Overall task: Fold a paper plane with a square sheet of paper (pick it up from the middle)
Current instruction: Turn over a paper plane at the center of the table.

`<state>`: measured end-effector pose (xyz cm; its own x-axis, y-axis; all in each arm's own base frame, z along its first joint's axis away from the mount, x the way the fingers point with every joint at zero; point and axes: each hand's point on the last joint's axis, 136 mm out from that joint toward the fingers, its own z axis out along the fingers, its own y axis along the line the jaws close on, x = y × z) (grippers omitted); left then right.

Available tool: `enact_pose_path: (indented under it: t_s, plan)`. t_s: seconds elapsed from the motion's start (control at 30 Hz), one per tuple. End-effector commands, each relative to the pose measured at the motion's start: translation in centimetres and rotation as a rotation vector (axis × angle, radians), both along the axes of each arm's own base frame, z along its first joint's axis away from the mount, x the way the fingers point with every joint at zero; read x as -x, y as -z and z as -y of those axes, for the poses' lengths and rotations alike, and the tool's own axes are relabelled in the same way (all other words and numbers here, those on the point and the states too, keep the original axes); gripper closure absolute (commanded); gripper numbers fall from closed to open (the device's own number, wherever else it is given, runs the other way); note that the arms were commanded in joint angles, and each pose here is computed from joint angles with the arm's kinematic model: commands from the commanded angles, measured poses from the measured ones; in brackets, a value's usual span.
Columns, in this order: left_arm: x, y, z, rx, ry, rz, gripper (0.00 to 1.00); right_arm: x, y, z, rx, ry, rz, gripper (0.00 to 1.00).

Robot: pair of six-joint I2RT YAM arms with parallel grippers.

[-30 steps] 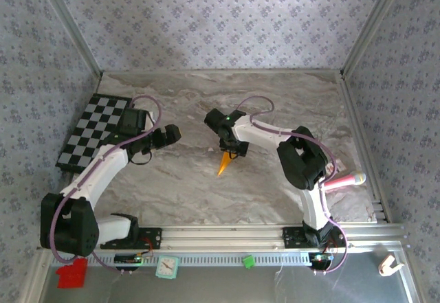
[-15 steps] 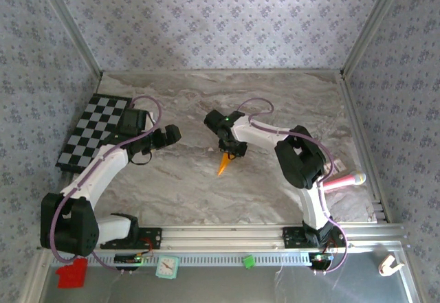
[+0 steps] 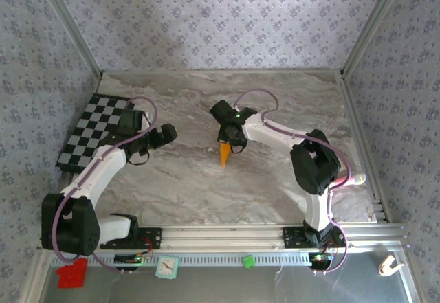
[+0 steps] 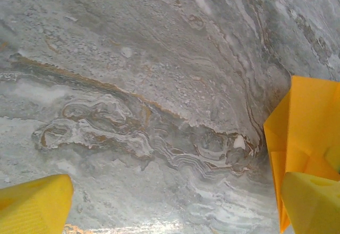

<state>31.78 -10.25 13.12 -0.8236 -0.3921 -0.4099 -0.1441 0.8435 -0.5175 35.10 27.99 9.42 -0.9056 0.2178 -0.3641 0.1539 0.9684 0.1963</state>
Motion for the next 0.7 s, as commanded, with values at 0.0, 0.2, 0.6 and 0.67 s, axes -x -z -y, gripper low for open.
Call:
enact_pose_path:
  t_s: [0.0,0.2,0.6,0.67]
  plan:
    - [-0.1,-0.5,0.2,0.092,-0.034,0.025,0.00,-1.8,-4.0,-4.1,-0.133,-0.208,0.121,0.99]
    - [0.2,-0.3,1.1,0.218,-0.062,0.010,0.00,-2.3,-5.2,-9.0,-0.352,-0.398,0.174,0.98]
    - [0.5,0.3,3.5,0.298,-0.040,-0.024,0.01,-1.8,-0.2,-9.9,-0.656,-0.423,0.097,0.97]
    - [0.6,0.5,4.3,0.299,-0.024,-0.033,0.01,-1.7,0.7,-9.1,-0.672,-0.401,0.087,0.96]
